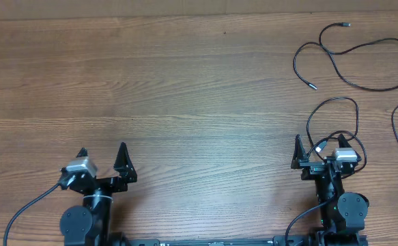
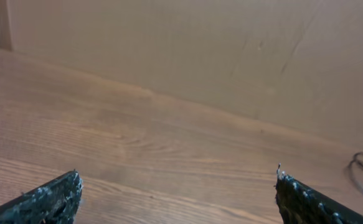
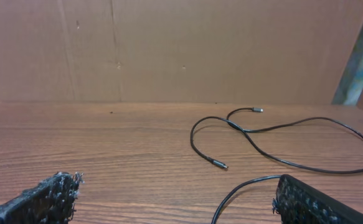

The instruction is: Untangle cables

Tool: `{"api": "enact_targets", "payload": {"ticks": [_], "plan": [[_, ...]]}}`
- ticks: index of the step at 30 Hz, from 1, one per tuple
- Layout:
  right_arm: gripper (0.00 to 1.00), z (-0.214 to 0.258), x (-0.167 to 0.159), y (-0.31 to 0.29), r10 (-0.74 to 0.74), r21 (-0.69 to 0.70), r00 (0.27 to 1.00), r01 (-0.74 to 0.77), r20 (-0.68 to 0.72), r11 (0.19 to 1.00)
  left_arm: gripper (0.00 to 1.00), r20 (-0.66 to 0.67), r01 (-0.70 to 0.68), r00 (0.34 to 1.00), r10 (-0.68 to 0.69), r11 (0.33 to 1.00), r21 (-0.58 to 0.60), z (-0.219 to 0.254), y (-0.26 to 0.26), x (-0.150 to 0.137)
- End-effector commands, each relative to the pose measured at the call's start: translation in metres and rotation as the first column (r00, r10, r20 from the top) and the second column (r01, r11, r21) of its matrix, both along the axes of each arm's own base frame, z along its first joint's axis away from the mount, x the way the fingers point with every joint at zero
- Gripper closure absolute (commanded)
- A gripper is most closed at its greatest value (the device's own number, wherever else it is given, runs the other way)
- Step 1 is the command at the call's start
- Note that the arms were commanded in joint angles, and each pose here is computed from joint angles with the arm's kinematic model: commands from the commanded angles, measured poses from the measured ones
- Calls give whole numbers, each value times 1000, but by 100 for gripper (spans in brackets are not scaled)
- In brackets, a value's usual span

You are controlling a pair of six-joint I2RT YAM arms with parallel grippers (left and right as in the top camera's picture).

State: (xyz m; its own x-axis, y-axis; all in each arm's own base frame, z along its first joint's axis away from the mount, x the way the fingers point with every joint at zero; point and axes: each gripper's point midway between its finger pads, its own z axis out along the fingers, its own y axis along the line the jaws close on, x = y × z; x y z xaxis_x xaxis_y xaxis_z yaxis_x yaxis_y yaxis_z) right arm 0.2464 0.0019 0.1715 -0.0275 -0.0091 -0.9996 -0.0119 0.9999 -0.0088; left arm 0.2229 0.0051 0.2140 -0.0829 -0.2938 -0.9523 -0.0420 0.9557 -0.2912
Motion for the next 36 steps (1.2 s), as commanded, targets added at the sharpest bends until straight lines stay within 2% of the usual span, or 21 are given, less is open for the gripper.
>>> {"api": "enact_targets", "payload": {"ticks": [1, 8, 14, 27, 36], "plan": [[0, -1, 0, -1, -3, -8, 1000, 3, 5, 1000, 0, 19, 17, 1000, -19, 993, 118, -19, -1, 11], [0, -1, 0, -1, -3, -7, 1000, 3, 5, 1000, 0, 38, 18, 999, -26, 983, 185, -52, 0, 24], [0, -2, 0, -1, -4, -8, 1000, 4, 5, 1000, 1, 6, 27, 1000, -30, 947, 320, -58, 1, 23], [0, -1, 0, -1, -4, -8, 1000, 4, 5, 1000, 1, 9, 27, 999, -31, 949, 314, -57, 1, 23], [0, -1, 0, -1, -4, -8, 1000, 4, 5, 1000, 0, 9, -29, 1000, 27, 949, 314, -57, 15, 22]]}}
